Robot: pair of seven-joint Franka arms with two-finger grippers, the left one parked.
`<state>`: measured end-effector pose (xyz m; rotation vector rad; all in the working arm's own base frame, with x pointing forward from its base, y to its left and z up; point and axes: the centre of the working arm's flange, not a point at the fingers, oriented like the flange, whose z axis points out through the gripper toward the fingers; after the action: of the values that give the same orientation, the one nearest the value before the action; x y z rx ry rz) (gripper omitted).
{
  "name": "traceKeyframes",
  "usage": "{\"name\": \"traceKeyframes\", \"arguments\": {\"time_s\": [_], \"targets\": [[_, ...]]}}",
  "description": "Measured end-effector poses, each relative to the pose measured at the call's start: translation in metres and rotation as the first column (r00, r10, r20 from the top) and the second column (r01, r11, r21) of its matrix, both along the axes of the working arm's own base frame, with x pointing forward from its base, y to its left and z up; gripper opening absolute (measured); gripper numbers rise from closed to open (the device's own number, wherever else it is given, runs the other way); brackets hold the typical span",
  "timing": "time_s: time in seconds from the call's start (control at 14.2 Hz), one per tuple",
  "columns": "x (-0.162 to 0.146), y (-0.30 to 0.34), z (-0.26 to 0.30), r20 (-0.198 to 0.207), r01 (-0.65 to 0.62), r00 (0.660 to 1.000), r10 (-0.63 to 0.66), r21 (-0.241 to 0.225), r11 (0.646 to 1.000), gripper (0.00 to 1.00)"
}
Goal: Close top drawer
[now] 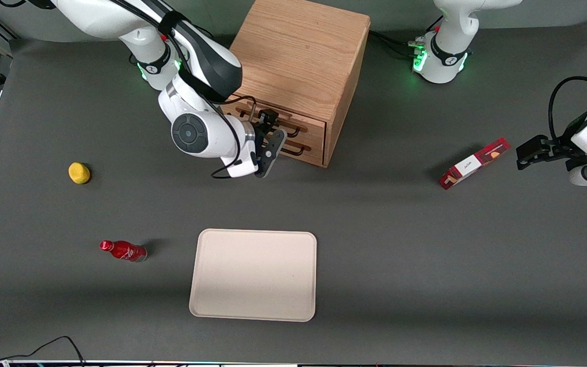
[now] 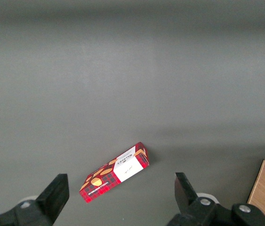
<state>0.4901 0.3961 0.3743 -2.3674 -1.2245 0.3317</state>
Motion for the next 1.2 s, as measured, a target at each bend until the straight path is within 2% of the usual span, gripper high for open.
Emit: {"name": "traceKeyframes", "arguments": {"time_s": [0.42, 0.78, 1.06, 1.2], "targets": [[-0.004, 0.002, -0.002, -0.001, 0.007, 1.000, -0.007, -0.004, 1.000, 1.00], [0.001, -0.002, 0.020, 0.023, 0.018, 1.000, -0.018, 0.001, 1.000, 1.00], [0.007, -0.001, 0.061, 0.049, 0.031, 0.998, -0.032, 0.019, 0.999, 1.00], [0.008, -0.007, 0.097, 0.068, 0.068, 0.995, -0.069, 0.004, 0.998, 1.00]]}}
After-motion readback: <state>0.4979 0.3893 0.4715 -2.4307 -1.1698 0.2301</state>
